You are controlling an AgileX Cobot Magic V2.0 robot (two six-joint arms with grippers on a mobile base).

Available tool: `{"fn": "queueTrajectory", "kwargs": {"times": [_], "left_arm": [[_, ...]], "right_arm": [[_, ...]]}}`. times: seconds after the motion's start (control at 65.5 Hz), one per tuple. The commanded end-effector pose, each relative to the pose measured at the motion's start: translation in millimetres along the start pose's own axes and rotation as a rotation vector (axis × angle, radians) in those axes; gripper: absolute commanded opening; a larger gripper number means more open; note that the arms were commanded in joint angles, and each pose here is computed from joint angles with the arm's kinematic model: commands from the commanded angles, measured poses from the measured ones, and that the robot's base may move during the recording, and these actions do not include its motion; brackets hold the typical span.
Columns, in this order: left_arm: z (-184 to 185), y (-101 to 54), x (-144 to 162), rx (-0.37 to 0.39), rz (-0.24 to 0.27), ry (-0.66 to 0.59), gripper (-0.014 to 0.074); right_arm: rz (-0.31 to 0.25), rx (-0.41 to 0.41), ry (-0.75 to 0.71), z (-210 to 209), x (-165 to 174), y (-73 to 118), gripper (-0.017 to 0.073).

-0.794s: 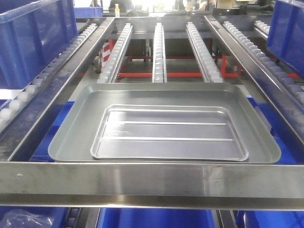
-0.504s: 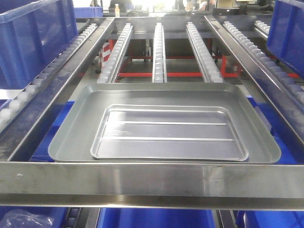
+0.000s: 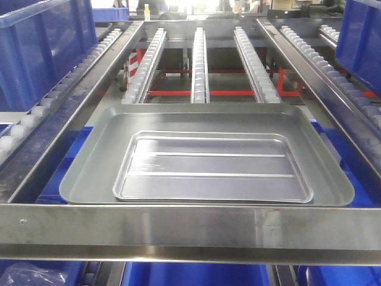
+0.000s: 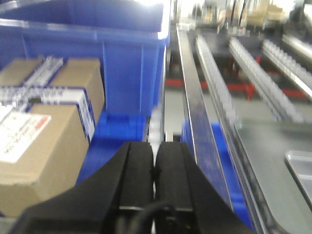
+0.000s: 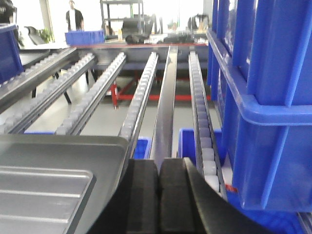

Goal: Grab silver tray and place in blue box

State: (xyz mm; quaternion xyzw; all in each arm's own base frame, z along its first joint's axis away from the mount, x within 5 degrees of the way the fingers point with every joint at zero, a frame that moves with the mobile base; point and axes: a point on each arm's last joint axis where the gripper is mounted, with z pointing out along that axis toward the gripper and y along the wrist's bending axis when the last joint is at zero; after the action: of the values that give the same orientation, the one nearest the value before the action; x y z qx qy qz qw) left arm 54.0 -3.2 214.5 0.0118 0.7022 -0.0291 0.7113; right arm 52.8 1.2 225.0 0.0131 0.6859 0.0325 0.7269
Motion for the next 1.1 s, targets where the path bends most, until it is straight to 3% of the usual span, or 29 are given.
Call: {"fn": "queueTrajectory", "kwargs": {"times": [0.0, 0.168, 0.321, 0.428, 0.489, 0.55, 0.657, 0.733, 0.84, 0.901, 0.993, 1.054, 1.085], "left_arm": [[-2.8, -1.5, -42.4, 0.009, -0.007, -0.023, -0.0011], [23.6, -3.3, -87.2, 0.008, 0.001, 0.28, -0.0011], [69.5, -5.4, -96.9, 0.013, -0.017, 0.679, -0.0011], [101.4, -8.1, -98.3, 0.025, -0.055, 0.791, -0.0011], [120.5, -10.1, -94.5, 0.034, -0.09, 0.829, -0.0011], [142.9, -14.9, -84.5, 0.051, -0.183, 0.863, -0.0011], [171.8, -19.3, -70.9, 0.058, -0.272, 0.906, -0.001], [184.4, -34.3, -67.3, 0.111, -0.257, 0.958, -0.001], [195.1, -75.5, -66.3, 0.212, -0.196, 0.95, -0.0006], [201.1, -93.2, -59.7, 0.17, -0.192, 0.985, -0.0006], [211.0, -119.1, -51.3, 0.079, -0.106, 1.007, -0.0006], [217.6, -137.3, -47.8, 0.081, -0.09, 1.022, -0.0006], [221.6, -146.1, -49.7, 0.099, -0.108, 1.023, -0.0006]], "right_arm": [[-0.025, -0.001, 0.035, 1.2, -33.6, 2.0, 0.0057], [-0.016, 0.005, 0.334, 31.1, -58.2, 4.9, 0.0057], [0.002, 0.021, 0.641, 74.7, -53.5, 7.2, 0.0057], [0.018, 0.029, 0.78, 98.6, -44.4, 8.5, 0.0057], [0.037, 0.031, 0.84, 108.2, -36.6, 9.3, 0.0057], [0.077, 0.032, 0.911, 116.0, -25.2, 11.0, 0.0057], [0.128, 0.032, 0.937, 133.4, -21.0, 13.7, 0.0057], [0.175, 0.022, 1.005, 146.6, -22.6, 20.4, 0.006], [0.186, 0.012, 1.026, 170.4, -21.4, 37.7, 0.0062], [0.179, 0.027, 1.017, 184.5, -20.4, 48.6, 0.0062], [0.128, 0.027, 1.014, 203.6, -18.5, 70.1, 0.0062], [0.119, 0.02, 1.031, 216.3, -16.1, 82.5, 0.0062], [0.114, 0.011, 1.045, 221.1, -14.2, 88.5, 0.0062]]}}
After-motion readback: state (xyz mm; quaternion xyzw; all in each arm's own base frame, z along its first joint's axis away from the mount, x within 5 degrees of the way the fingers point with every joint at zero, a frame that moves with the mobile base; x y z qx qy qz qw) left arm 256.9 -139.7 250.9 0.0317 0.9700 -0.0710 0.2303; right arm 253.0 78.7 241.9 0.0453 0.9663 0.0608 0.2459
